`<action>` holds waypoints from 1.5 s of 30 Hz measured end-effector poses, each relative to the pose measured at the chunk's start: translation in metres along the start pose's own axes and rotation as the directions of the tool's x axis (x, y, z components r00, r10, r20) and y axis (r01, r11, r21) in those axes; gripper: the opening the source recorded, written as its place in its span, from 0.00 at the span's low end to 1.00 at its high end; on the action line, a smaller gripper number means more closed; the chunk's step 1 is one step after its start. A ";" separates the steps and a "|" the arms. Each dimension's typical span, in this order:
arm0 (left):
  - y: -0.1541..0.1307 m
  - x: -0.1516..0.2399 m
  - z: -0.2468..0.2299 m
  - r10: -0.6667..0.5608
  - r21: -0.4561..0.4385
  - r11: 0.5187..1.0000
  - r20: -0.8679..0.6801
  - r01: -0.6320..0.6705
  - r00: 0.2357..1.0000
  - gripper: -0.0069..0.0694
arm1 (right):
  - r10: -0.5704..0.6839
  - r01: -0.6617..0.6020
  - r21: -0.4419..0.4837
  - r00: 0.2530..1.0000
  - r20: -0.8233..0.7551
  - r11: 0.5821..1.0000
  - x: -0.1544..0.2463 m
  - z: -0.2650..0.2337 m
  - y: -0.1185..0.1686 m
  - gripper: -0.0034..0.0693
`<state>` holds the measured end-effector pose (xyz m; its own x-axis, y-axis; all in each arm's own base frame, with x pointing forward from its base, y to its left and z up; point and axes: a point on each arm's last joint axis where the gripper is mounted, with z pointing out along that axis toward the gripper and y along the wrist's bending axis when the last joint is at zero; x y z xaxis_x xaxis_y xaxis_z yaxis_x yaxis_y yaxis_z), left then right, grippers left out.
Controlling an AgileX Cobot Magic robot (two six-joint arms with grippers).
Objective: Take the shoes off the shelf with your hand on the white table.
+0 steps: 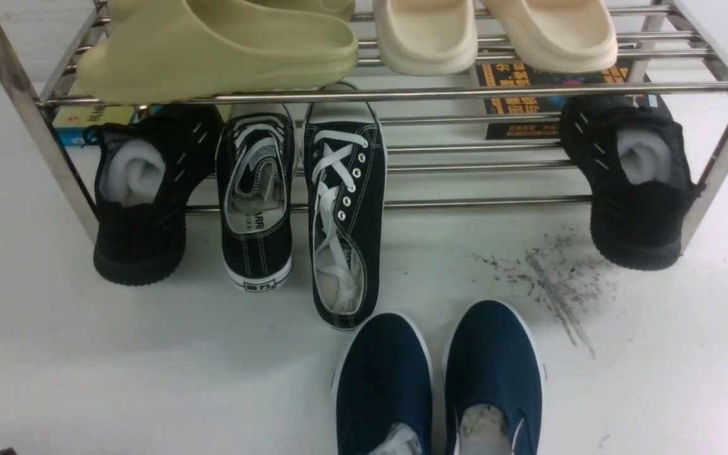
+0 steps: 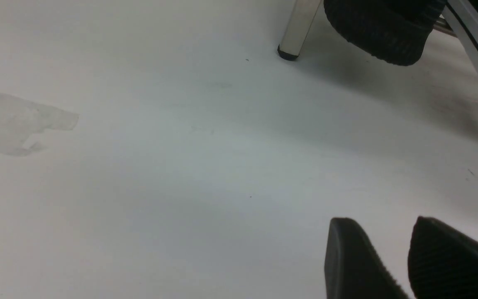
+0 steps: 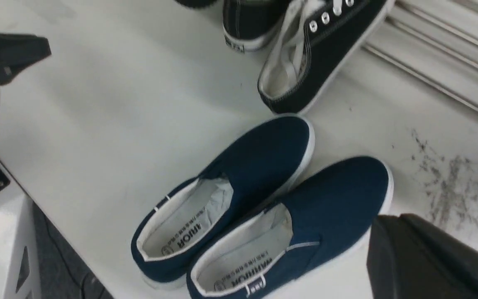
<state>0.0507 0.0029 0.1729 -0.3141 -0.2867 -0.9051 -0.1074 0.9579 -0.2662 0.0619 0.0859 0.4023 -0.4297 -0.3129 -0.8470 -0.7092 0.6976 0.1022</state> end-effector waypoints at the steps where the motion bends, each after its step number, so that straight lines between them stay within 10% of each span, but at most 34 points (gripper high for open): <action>1: 0.000 0.000 0.000 0.000 0.000 1.000 0.000 0.000 1.000 0.41 | -0.013 0.014 -0.026 0.998 0.054 1.000 0.012 0.003 -0.002 0.03; 9: 0.000 0.000 0.000 0.000 0.000 1.000 0.000 0.000 1.000 0.41 | -0.049 0.098 -0.163 0.958 0.283 0.982 0.062 0.026 0.000 0.03; 45: 0.000 0.000 0.000 0.000 0.000 1.000 0.000 0.000 1.000 0.41 | -0.041 0.109 -0.234 0.960 0.277 0.966 0.099 0.046 0.001 0.05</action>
<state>0.0507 0.0029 0.1729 -0.3141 -0.2867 -0.9051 -0.1074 0.9579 -0.2662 0.0441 0.0858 0.2941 -0.2283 -0.1507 -0.9619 -0.8629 0.4889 0.1282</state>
